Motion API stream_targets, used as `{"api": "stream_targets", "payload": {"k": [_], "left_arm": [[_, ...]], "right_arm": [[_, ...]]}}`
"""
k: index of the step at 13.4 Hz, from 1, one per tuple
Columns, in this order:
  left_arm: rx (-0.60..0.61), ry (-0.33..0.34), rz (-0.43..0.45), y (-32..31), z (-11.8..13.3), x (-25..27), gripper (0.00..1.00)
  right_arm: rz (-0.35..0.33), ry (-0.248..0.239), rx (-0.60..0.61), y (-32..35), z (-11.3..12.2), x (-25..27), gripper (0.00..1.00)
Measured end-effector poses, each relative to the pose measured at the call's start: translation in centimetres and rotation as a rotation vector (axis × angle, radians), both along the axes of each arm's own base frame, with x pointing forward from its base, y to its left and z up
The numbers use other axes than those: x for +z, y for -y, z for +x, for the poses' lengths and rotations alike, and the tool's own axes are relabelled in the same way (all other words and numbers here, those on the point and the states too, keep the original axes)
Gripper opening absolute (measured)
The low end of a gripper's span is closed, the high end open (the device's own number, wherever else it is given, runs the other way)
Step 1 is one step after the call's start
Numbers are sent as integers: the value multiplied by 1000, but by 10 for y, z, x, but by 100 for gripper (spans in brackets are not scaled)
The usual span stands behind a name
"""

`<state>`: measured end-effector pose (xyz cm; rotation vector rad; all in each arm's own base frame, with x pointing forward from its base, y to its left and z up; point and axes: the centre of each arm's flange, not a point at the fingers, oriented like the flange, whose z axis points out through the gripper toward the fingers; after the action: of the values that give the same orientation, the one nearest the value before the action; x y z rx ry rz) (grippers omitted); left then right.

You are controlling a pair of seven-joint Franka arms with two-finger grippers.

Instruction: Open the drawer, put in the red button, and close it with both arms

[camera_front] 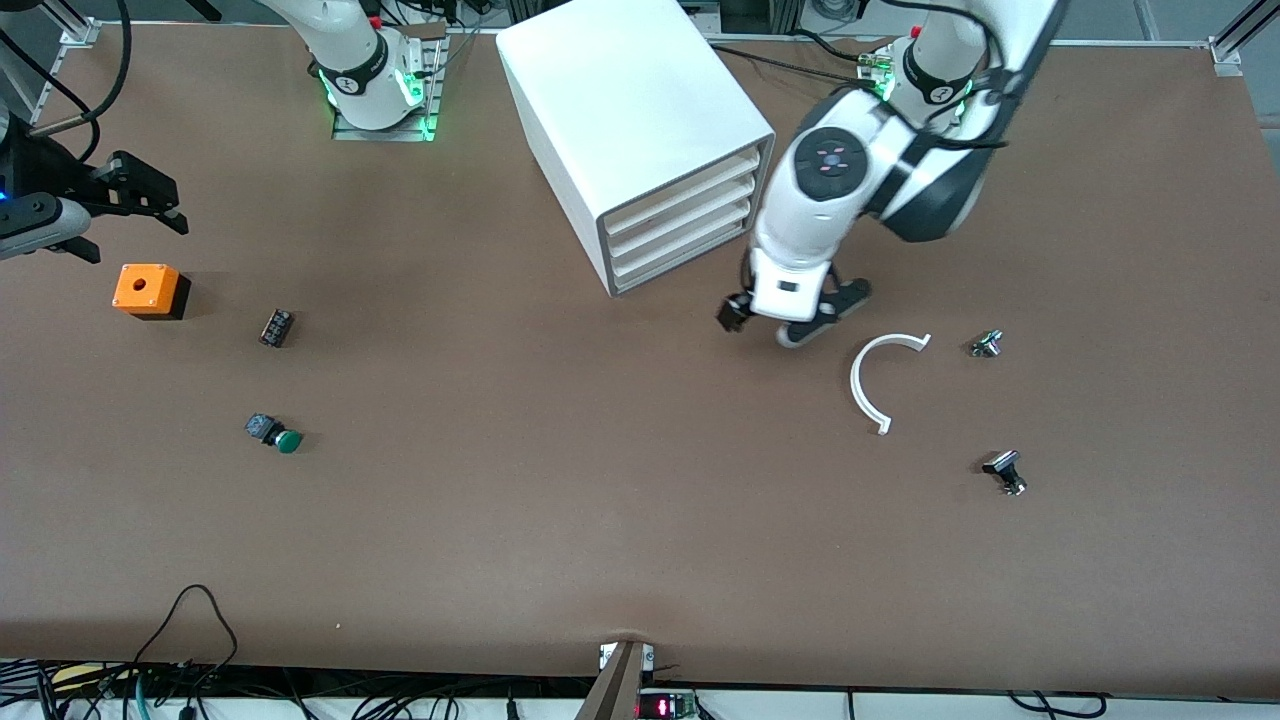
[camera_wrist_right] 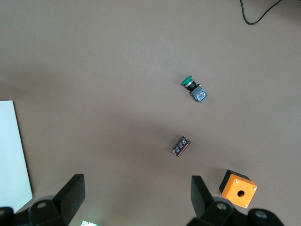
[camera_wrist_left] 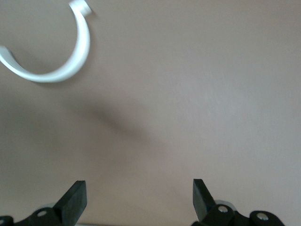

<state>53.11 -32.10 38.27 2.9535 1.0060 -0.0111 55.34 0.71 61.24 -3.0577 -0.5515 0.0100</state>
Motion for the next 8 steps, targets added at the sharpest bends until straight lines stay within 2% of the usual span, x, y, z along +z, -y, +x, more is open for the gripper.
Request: {"api": "stream_targets", "payload": {"k": [3,8], "left_arm": [[32,24,23,-53,20,31,100],[-58,-1,62,-138,40,81,100]], "right_arm": [[0,0,1,-1,0,0,100],[0,0,1,-1,0,0,100]]}}
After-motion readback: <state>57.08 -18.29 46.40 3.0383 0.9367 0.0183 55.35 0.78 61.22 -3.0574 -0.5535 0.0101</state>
